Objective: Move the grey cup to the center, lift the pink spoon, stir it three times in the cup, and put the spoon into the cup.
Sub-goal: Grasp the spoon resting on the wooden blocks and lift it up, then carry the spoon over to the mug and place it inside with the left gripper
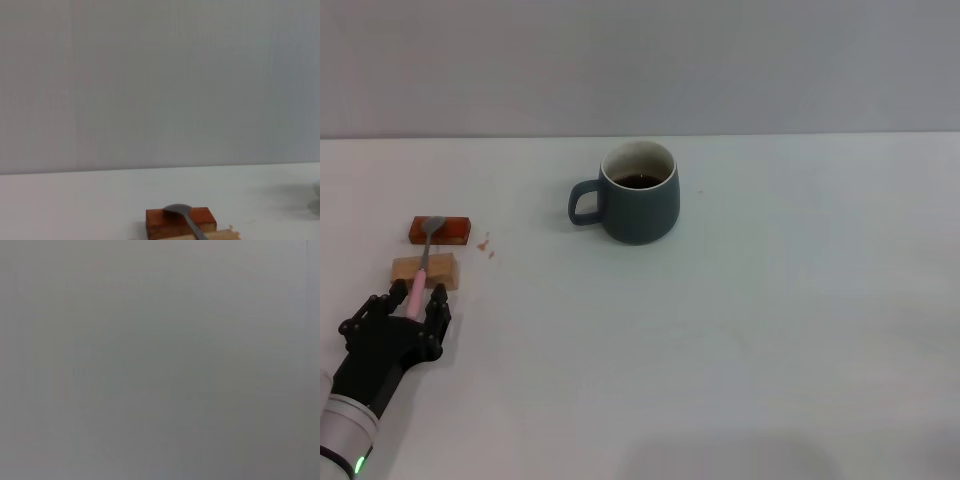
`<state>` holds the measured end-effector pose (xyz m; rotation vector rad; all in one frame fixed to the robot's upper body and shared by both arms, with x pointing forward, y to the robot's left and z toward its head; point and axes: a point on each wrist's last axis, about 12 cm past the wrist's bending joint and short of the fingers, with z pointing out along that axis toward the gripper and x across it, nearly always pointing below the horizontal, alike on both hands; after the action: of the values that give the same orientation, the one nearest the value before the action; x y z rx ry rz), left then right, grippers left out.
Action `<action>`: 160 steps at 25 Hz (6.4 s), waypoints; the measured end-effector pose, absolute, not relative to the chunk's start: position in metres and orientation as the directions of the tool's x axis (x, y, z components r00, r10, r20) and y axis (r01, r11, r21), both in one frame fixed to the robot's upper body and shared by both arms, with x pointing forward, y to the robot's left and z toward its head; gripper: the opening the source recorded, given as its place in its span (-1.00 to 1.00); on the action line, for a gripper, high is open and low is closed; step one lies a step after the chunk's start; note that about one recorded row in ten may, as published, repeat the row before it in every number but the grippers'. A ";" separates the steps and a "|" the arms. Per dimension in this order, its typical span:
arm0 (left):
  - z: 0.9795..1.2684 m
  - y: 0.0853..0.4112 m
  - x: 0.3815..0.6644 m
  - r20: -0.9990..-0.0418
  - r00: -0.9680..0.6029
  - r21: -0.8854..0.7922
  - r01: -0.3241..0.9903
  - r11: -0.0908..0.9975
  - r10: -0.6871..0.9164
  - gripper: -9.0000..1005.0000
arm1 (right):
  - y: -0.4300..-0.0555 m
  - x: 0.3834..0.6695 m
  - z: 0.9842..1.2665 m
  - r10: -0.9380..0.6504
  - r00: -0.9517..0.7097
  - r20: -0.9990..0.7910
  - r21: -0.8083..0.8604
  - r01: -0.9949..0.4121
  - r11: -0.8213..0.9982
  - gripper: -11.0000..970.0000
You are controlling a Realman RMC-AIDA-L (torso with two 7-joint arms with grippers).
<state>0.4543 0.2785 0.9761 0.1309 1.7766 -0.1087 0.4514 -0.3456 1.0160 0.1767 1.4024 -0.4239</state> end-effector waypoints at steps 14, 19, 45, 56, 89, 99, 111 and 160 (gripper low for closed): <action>0.975 0.279 0.454 -0.976 -0.215 0.000 0.147 0.989 0.032 -0.06 | -0.346 0.451 1.016 -0.184 0.108 -0.977 -0.128 0.390 0.912 -0.98; 0.976 0.279 0.454 -0.978 -0.208 -0.001 0.146 0.989 0.030 -0.07 | -0.346 0.451 1.016 -0.184 0.108 -0.977 -0.129 0.391 0.911 -0.98; 0.975 0.280 0.457 -0.975 -0.218 -0.001 0.142 0.990 0.030 -0.27 | -0.347 0.451 1.016 -0.184 0.109 -0.977 -0.128 0.391 0.911 -0.98; 0.974 0.284 0.456 -0.975 -0.220 0.005 0.126 0.992 0.033 -0.56 | -0.346 0.451 1.016 -0.184 0.109 -0.977 -0.128 0.390 0.912 -0.98; 1.120 0.248 0.516 -0.944 -0.152 0.217 0.383 0.898 0.293 -0.65 | -0.343 0.444 1.016 -0.161 0.115 -0.980 -0.103 0.398 0.912 -0.98; 1.192 0.202 0.529 -0.790 -0.100 0.471 0.533 0.703 0.605 -0.65 | -0.344 0.440 1.014 -0.152 0.110 -0.982 -0.095 0.407 0.909 -0.98; 1.226 0.183 0.547 -0.671 0.008 0.554 0.670 0.494 0.742 -0.65 | -0.343 0.437 1.014 -0.137 0.116 -0.984 -0.077 0.414 0.907 -0.98; 1.174 0.152 0.633 -0.421 -0.004 0.524 0.815 0.247 0.907 -0.65 | -0.345 0.420 1.015 -0.127 0.135 -0.983 -0.055 0.446 0.893 -0.98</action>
<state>0.6331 0.1523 1.1745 1.5772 1.8237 0.1669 0.4196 -0.3446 1.0150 0.2775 1.3781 -0.4229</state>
